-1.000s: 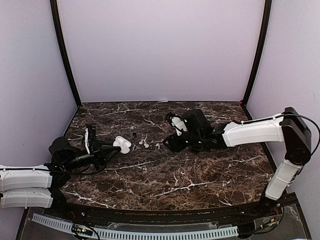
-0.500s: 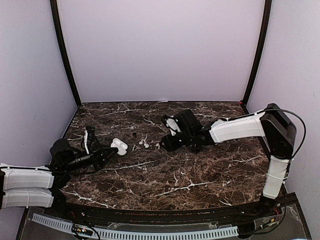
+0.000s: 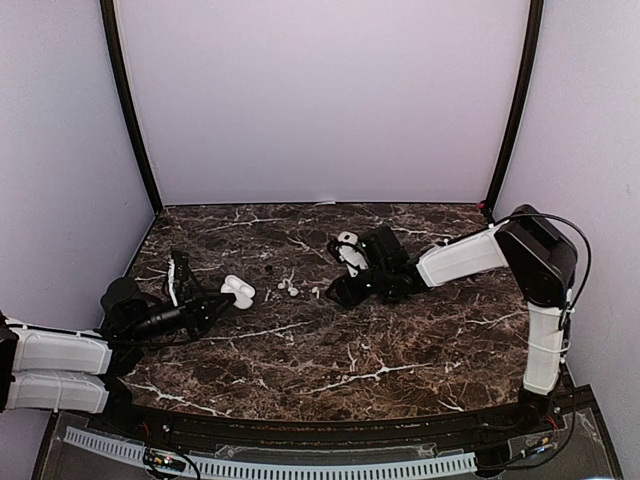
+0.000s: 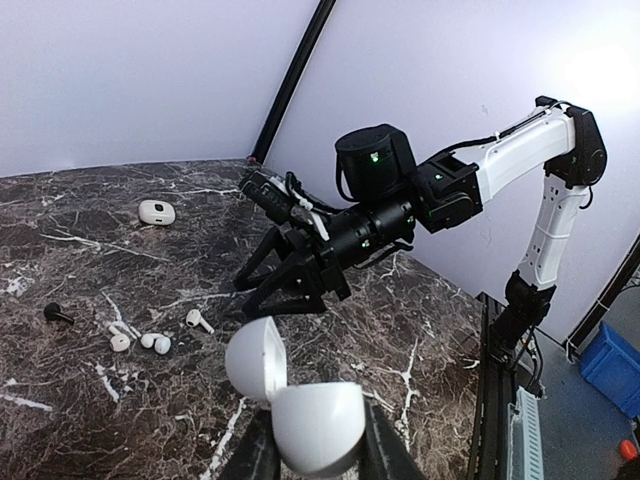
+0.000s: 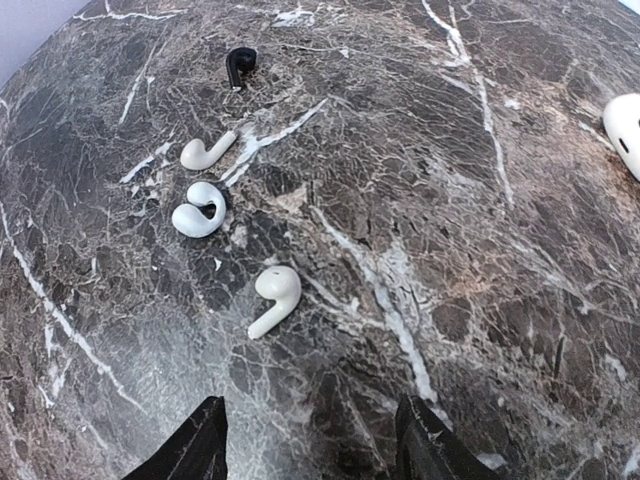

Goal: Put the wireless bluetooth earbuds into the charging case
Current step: Move the left earbud to the center of the board.

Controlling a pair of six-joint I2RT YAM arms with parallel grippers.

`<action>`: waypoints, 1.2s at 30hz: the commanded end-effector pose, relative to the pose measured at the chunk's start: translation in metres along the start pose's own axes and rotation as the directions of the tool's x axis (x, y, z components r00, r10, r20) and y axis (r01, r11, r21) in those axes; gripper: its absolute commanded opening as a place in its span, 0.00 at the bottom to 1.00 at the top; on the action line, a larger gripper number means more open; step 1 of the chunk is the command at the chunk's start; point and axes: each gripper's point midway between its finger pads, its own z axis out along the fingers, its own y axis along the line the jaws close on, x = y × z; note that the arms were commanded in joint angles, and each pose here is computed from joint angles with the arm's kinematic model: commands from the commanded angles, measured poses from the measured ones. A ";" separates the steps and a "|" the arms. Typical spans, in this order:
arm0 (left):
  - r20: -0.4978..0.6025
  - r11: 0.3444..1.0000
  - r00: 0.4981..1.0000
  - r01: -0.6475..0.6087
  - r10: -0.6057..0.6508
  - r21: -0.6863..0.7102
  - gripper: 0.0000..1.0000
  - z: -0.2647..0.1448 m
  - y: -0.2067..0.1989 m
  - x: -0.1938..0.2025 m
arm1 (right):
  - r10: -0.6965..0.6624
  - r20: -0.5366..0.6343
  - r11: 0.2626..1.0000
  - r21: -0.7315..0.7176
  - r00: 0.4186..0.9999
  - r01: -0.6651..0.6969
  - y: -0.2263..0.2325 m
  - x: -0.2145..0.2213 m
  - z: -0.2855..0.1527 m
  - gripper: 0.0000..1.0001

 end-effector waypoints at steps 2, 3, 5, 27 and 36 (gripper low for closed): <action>0.034 0.999 0.999 -0.029 0.028 0.035 0.18 -0.002 -0.007 -0.009 | -0.067 0.088 0.997 -0.017 0.994 0.069 0.002 -0.020 0.013 0.56; 0.033 0.999 0.999 -0.032 0.031 0.034 0.18 -0.002 -0.007 -0.008 | -0.073 0.096 0.997 -0.014 0.993 0.075 0.002 -0.021 0.014 0.56; 0.029 0.999 0.999 -0.040 0.039 0.031 0.18 -0.001 -0.006 -0.007 | -0.083 0.106 0.996 -0.008 0.991 0.084 0.001 -0.022 0.017 0.56; -0.008 0.999 0.999 -0.050 0.050 0.017 0.18 0.000 0.000 0.004 | -0.213 0.028 0.976 0.047 0.977 0.211 0.015 -0.019 0.060 0.35; -0.024 0.981 0.993 -0.111 0.116 0.157 0.18 0.000 -0.022 0.009 | -0.223 0.044 0.975 0.018 0.974 0.222 0.024 -0.024 0.051 0.19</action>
